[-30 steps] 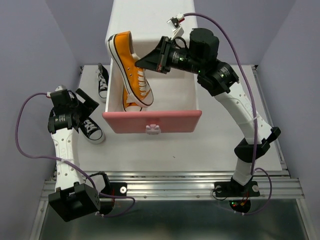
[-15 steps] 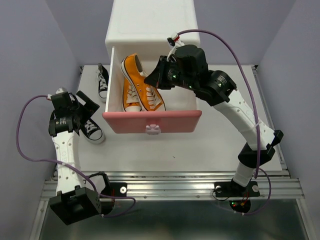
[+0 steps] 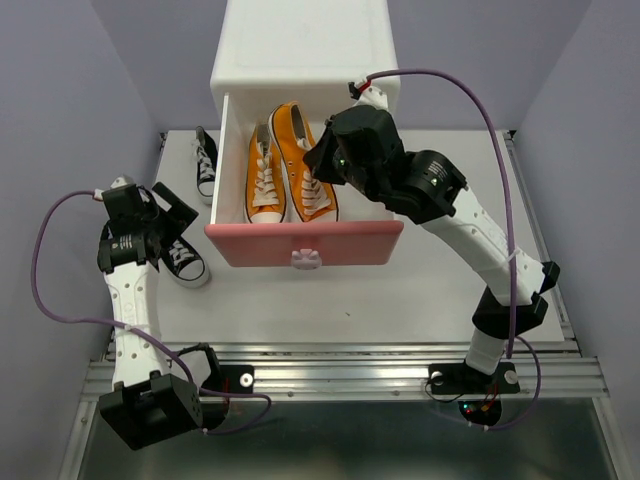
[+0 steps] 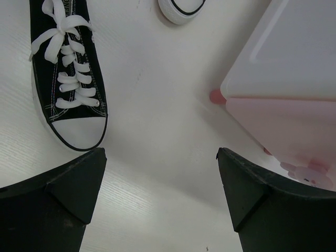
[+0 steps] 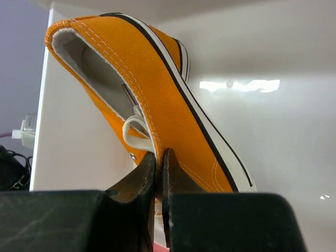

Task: Place and organize the shoes in the shoe cabinet

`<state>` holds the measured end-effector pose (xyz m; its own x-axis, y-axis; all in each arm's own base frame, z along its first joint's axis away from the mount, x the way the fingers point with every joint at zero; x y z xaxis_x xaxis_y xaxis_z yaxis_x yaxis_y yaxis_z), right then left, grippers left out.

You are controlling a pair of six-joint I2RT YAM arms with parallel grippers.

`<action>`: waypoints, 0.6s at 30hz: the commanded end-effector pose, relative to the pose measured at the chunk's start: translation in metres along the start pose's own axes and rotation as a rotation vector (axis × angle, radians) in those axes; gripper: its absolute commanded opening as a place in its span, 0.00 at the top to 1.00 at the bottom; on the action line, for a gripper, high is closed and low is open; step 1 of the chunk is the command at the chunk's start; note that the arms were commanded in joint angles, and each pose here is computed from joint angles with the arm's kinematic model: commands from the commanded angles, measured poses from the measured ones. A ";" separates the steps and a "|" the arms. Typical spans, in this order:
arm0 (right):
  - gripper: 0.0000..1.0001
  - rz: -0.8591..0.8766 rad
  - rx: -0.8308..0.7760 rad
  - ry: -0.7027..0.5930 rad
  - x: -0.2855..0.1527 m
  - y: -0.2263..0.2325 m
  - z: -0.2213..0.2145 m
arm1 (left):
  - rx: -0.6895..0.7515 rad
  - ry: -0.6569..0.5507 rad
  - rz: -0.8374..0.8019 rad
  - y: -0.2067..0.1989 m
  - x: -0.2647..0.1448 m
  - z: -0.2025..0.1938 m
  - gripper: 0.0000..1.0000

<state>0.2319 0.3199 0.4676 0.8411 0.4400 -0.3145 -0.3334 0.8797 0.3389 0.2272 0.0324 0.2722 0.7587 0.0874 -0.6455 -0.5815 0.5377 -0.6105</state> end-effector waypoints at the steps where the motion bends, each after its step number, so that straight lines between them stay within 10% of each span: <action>1: 0.99 -0.054 0.133 -0.175 -0.016 0.012 0.032 | 0.015 -0.011 0.013 0.006 0.002 -0.002 0.01; 18: 1.00 -0.166 0.202 -0.183 0.007 0.011 0.015 | 0.006 -0.016 0.037 0.013 0.000 -0.006 0.01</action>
<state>0.2359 0.3263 0.4627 0.9178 0.2524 -0.3066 -0.1293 0.9199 0.3703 0.2229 0.0331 0.2586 0.7279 0.0989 -0.6785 -0.6153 0.5309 -0.5827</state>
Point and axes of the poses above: each gripper's point midway between its finger pads, its own x axis out along the fingers, its own y axis along the line the jaws close on, z = x × y, the point moved 8 cm from there along -x, back along the fingers, and after that the axes turned 13 degrees about -x, right-handed, at the moved point
